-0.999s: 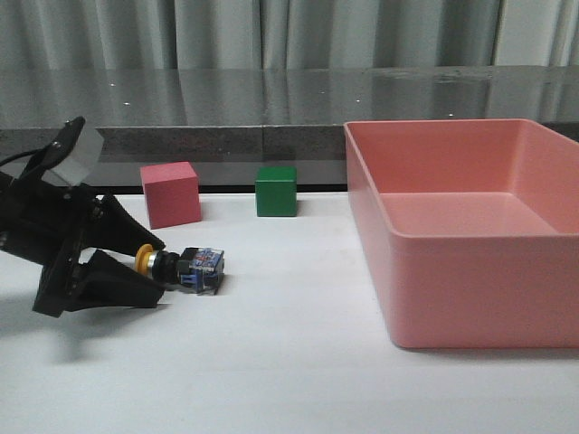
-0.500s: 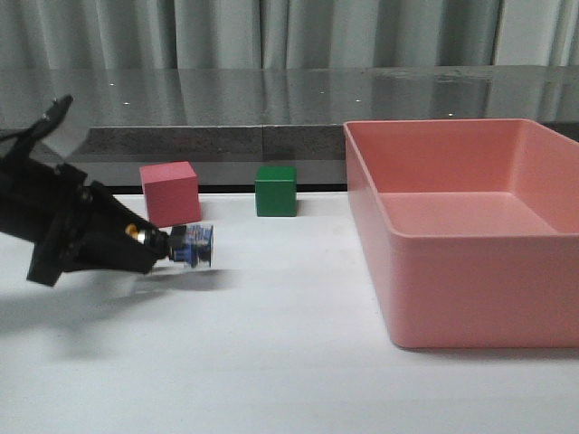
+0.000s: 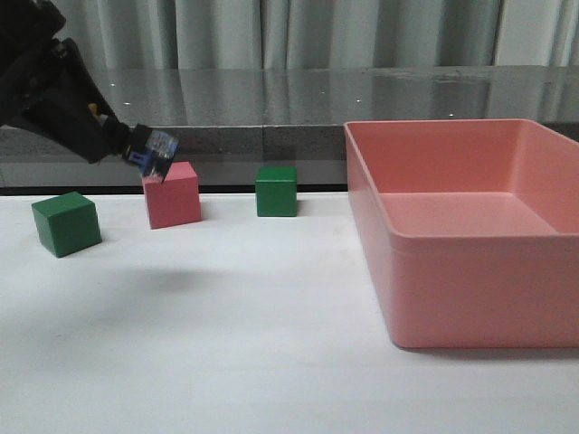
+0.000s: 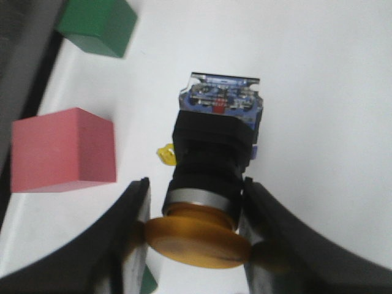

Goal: Place and stand button with both arms
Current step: 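Lift the button with the left gripper and rotate it cap-up, then set the button upright on the table and open the left gripper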

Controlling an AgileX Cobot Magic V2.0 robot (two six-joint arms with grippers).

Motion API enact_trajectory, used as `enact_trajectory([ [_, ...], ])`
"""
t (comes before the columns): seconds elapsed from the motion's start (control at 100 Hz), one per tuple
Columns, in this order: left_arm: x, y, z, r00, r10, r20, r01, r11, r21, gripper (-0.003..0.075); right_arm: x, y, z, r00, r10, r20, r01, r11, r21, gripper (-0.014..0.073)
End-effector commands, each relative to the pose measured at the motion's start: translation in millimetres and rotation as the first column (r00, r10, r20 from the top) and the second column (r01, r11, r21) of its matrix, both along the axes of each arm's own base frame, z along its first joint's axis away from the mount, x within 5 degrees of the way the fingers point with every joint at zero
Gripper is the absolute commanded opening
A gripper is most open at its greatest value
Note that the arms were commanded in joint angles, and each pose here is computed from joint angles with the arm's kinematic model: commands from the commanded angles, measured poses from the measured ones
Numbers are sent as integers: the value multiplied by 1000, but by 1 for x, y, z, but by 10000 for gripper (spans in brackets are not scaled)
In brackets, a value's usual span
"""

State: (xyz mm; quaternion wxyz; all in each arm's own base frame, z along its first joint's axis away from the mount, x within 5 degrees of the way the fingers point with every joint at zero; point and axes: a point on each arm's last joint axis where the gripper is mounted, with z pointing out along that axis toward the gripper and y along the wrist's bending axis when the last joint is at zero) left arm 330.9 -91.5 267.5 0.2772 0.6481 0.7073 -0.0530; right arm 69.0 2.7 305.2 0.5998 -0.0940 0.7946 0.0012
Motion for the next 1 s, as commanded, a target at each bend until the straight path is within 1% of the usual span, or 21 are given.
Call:
enact_trajectory([
  [0.0,-8,-12,26,999,-5,44,-1,992,124,-19,1,2,14,996,23,88,-24,1000,4,-62],
  [0.08,-10,-26,25,996,-26,80,5,968,252,-19,1,2,14,996,23,88,-24,1000,4,-62],
  [0.17,-14,-42,23,990,-70,125,21,936,351,-19,1,2,14,996,23,88,-24,1000,4,-62],
  [0.22,-15,-49,21,984,-99,148,29,910,414,-19,1,2,14,996,23,88,-24,1000,4,-62],
  [0.24,-15,-53,20,982,-106,154,31,905,425,-19,1,2,14,996,23,88,-24,1000,4,-62],
  [0.29,-16,-60,16,976,-139,171,40,875,482,-19,1,2,14,996,24,89,-24,1000,4,-62],
  [0.39,-14,-72,7,962,-195,190,55,822,567,-19,1,2,14,996,24,89,-24,1000,4,-62],
  [0.5,-11,-84,-8,945,-275,175,99,755,648,-19,1,2,14,996,24,89,-24,1000,4,-62],
  [0.6,-9,-92,-20,934,-322,154,131,710,692,-19,1,2,14,996,24,89,-24,1000,4,-62],
  [0.7,-7,-97,-31,929,-346,130,154,682,715,-19,1,2,14,996,24,89,-24,1000,4,-62],
  [0.76,-7,-99,-34,929,-349,122,161,678,717,-19,1,2,14,996,24,89,-24,1000,4,-62],
  [0.84,-6,-100,-35,934,-334,126,150,689,709,-18,1,2,14,996,24,89,-24,1000,4,-62],
  [0.909,-6,-100,-35,934,-333,127,149,689,709,-15,1,2,14,996,24,89,-24,1000,4,-62],
  [0.989,-6,-100,-35,934,-333,127,149,689,709,24,1,2,14,996,24,89,-24,1000,4,-62],
])
